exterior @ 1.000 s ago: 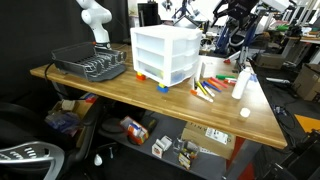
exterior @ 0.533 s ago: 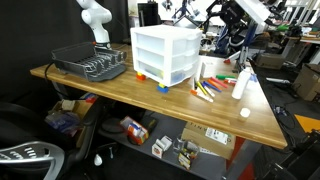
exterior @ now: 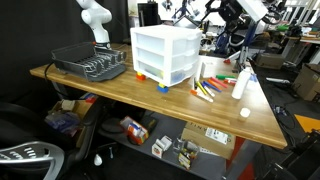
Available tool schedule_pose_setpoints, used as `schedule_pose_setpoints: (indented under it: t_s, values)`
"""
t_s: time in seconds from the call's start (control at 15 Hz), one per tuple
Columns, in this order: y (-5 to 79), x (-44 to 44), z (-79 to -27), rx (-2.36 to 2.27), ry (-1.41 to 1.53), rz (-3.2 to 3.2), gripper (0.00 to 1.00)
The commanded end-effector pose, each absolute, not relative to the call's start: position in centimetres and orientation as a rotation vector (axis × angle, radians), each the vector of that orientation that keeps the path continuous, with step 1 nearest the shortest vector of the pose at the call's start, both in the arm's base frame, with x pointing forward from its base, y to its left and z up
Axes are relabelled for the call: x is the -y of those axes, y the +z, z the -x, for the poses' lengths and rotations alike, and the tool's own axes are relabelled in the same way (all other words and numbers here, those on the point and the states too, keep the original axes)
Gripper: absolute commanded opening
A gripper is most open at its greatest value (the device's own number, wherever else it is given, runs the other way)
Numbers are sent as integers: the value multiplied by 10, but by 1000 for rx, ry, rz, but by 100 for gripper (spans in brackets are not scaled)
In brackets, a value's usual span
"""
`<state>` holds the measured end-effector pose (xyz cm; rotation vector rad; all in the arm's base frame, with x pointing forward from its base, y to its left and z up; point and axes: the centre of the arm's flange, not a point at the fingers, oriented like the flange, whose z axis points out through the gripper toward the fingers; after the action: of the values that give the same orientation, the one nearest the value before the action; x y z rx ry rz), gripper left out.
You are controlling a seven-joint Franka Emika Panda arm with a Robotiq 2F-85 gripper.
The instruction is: Open the top drawer
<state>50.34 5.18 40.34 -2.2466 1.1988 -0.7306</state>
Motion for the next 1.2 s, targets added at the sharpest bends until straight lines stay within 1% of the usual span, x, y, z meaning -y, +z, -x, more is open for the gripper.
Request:
schedule_pose_setpoints:
  t_s: [0.0,0.27,0.47,0.6,0.67,1.13]
  values:
    - [397,-54,-506,-1100,-807,2141,100]
    - [392,-81,-487,-1074,-797,2082,100]
    - [376,-76,-471,-1132,-804,2075,100]
    - [365,-64,-469,-1162,-841,2094,100]
    - [410,-75,-478,-1168,-800,2107,100]
    - [409,-75,-477,-1161,-801,2114,100]
